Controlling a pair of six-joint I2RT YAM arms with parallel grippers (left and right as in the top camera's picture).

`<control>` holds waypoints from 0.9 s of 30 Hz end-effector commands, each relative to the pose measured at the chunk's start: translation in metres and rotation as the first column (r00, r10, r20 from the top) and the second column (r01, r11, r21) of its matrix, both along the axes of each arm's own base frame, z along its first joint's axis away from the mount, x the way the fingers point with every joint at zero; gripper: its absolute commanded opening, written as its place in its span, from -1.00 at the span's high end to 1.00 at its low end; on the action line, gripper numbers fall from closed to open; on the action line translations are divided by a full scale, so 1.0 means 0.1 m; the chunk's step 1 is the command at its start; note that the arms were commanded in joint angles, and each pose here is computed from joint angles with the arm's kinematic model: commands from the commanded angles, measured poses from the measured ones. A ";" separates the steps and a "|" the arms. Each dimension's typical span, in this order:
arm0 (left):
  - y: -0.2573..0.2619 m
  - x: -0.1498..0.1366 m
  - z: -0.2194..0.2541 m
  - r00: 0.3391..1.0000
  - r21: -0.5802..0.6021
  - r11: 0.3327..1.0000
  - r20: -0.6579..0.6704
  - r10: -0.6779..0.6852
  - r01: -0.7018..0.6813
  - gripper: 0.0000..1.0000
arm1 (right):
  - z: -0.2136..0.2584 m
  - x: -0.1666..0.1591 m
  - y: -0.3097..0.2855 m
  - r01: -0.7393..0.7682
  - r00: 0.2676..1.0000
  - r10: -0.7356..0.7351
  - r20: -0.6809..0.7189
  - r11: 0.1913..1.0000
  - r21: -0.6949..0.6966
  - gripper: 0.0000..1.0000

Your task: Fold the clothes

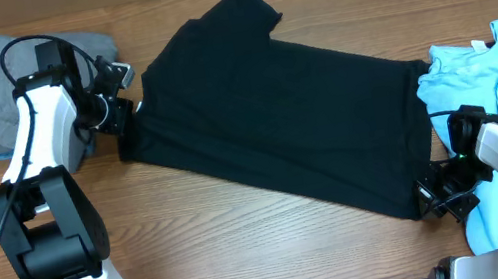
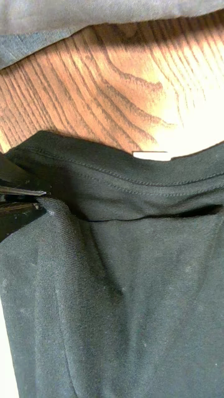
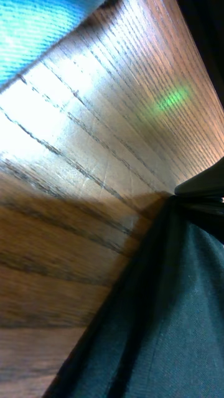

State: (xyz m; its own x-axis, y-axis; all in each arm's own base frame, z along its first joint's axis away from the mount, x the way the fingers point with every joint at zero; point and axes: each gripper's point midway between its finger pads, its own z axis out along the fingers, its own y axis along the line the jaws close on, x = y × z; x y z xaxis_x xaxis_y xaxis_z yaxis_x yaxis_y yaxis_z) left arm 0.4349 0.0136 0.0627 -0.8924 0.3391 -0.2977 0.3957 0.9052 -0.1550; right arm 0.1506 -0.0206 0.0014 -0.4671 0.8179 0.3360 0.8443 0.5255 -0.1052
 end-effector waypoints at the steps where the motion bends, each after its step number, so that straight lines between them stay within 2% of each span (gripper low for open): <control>1: 0.05 0.07 0.03 1.000 0.016 1.000 0.024 -0.004 0.003 0.81 | -0.01 -0.05 -0.10 0.004 1.000 -0.005 -0.023 0.998 -0.056 0.92; 4: 0.05 0.05 0.02 1.000 0.015 1.000 0.014 -0.003 0.003 0.45 | -0.01 -0.06 -0.10 0.004 1.000 -0.005 -0.024 0.998 -0.056 0.92; 5: 0.05 0.03 0.02 1.000 0.014 1.000 0.006 -0.003 0.003 0.23 | -0.01 -0.06 -0.10 0.003 1.000 -0.005 -0.024 0.998 -0.055 0.92; 6: 0.05 0.01 0.01 1.000 0.013 1.000 -0.002 -0.003 0.003 0.09 | -0.01 -0.06 -0.10 0.004 1.000 -0.005 -0.024 0.998 -0.055 0.92; 7: 0.04 -0.03 0.00 1.000 0.010 1.000 -0.022 -0.001 0.001 0.00 | -0.01 -0.06 -0.10 0.003 1.000 -0.005 -0.025 0.998 -0.055 0.92; 10: 0.03 -0.14 -0.01 0.998 0.003 1.000 -0.068 -0.001 0.002 0.00 | -0.01 -0.06 -0.10 0.004 1.000 -0.005 -0.026 0.998 -0.055 0.92; 12: 0.03 -0.33 -0.03 0.989 0.006 1.000 -0.147 -0.003 0.004 0.14 | -0.01 -0.06 -0.10 0.004 1.000 -0.005 -0.026 0.998 -0.055 0.92; 14: 0.01 -0.43 -0.04 0.982 0.003 1.000 -0.186 -0.014 0.015 0.16 | -0.01 -0.06 -0.10 0.004 1.000 -0.005 -0.026 0.998 -0.055 0.92; 23: 0.07 -0.50 -0.18 0.980 0.033 0.997 -0.191 -0.056 0.063 0.20 | -0.01 -0.06 -0.10 0.004 1.000 -0.006 -0.025 0.998 -0.055 0.92; 27: 0.08 -0.52 -0.33 0.982 0.039 0.997 -0.183 -0.052 0.060 0.41 | -0.01 -0.06 -0.10 0.007 1.000 -0.009 -0.026 0.998 -0.056 0.92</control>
